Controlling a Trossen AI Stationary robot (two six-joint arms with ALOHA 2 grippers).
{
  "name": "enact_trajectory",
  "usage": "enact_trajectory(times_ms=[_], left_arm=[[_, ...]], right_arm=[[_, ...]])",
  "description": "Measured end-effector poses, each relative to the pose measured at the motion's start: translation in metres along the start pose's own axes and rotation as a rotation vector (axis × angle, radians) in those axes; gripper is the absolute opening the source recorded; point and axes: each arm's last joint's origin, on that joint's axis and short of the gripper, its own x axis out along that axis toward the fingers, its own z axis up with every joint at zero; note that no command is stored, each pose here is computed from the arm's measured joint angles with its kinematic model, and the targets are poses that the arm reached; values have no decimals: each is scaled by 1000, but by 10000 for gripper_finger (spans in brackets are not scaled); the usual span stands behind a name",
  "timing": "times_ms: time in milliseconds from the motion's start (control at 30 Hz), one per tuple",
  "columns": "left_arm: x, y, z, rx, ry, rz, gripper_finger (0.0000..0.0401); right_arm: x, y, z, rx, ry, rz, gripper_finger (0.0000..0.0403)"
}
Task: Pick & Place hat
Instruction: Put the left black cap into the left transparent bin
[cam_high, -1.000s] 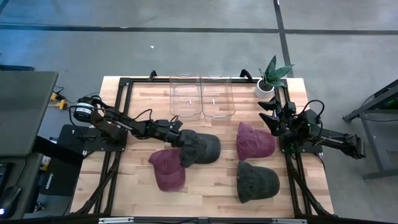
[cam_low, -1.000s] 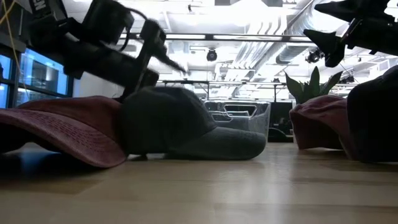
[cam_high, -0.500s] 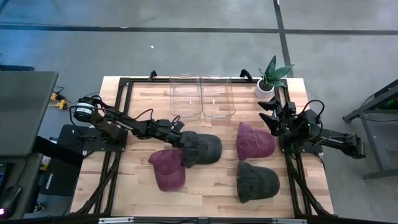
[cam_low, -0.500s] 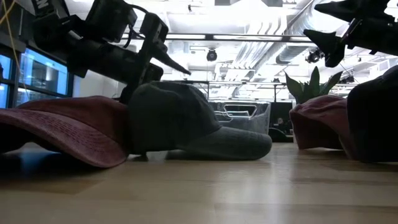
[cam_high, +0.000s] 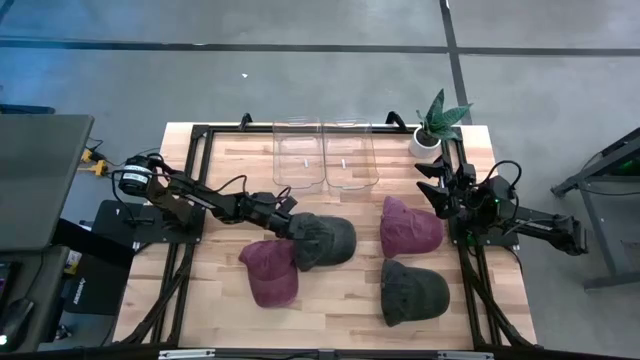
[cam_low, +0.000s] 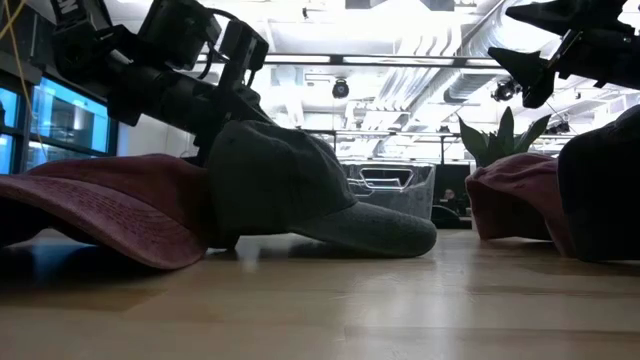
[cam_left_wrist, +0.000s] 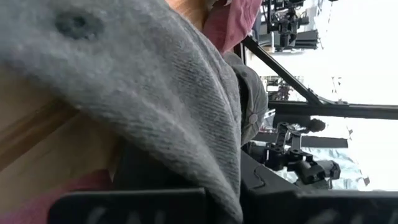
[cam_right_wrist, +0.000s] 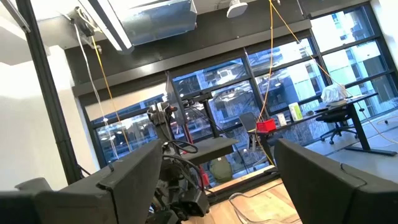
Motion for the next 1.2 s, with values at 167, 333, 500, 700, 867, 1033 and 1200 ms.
enact_trajectory(times_ms=[167,333,500,700,867,1033,1200], left_arm=[[0,0,0,14,1,0,3],[0,0,0,14,1,0,2],[0,-2,0,16,19,-21,1],[1,-12,9,7,60,-79,1],[-1,-35,20,31,93,-163,0],[-10,-55,32,49,67,-207,0],[-23,-72,42,58,33,-236,0]], right_arm=[[0,0,0,0,0,0,307],[0,0,0,0,0,0,307],[0,0,0,0,0,0,307],[0,0,0,0,0,0,307],[0,0,0,0,0,0,307],[0,0,0,0,4,-2,307],[0,0,-1,1,10,-4,307]])
